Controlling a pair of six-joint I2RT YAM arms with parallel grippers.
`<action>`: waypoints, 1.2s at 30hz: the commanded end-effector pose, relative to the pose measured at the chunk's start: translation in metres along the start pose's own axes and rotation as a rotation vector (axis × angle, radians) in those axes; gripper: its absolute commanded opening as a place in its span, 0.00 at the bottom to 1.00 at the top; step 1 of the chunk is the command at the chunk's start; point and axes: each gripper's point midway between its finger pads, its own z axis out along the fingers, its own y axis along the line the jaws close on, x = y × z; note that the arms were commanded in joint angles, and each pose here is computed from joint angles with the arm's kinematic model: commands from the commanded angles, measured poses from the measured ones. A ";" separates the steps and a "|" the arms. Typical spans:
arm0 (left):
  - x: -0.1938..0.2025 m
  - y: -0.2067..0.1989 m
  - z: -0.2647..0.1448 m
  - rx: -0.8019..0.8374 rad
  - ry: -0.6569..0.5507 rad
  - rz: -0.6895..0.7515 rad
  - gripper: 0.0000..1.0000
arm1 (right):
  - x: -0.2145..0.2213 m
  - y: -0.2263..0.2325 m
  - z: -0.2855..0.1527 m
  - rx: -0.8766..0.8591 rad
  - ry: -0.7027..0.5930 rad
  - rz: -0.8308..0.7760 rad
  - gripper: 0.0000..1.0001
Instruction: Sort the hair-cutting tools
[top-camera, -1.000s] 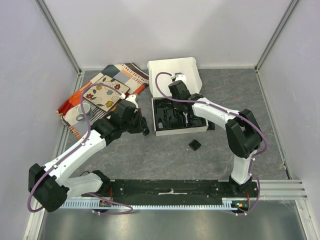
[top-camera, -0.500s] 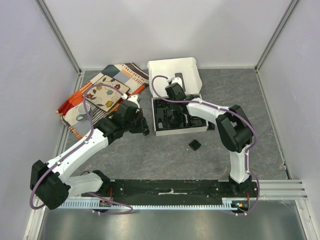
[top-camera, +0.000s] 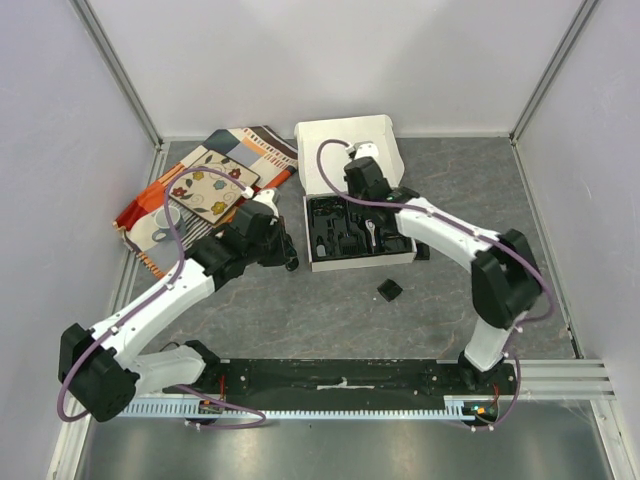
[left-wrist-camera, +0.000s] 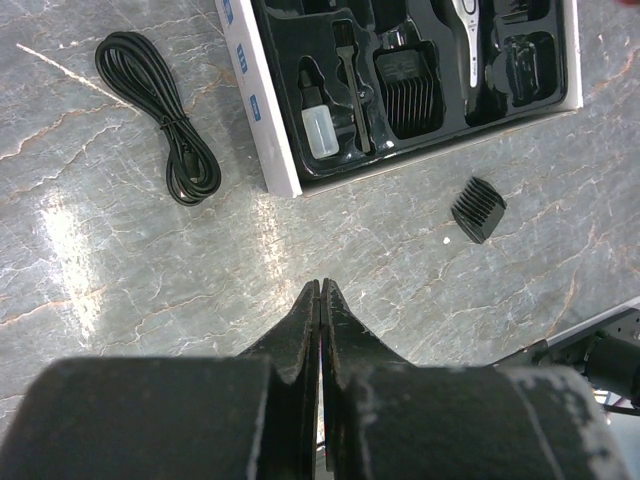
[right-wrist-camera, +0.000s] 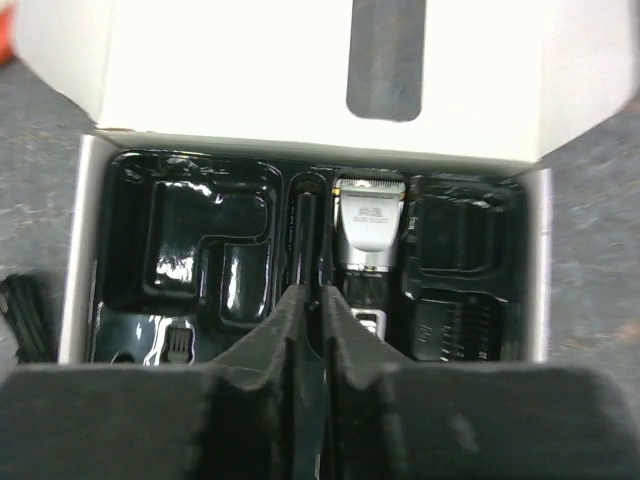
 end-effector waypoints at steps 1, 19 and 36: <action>-0.023 -0.014 -0.021 0.052 -0.084 0.013 0.03 | -0.032 -0.022 -0.060 0.006 -0.099 0.029 0.26; -0.002 -0.017 -0.048 0.145 -0.063 -0.002 0.08 | 0.093 -0.131 -0.130 0.311 0.127 0.077 0.71; 0.007 -0.013 -0.051 0.156 -0.057 -0.005 0.08 | 0.172 -0.056 -0.138 -0.141 0.308 -0.032 0.75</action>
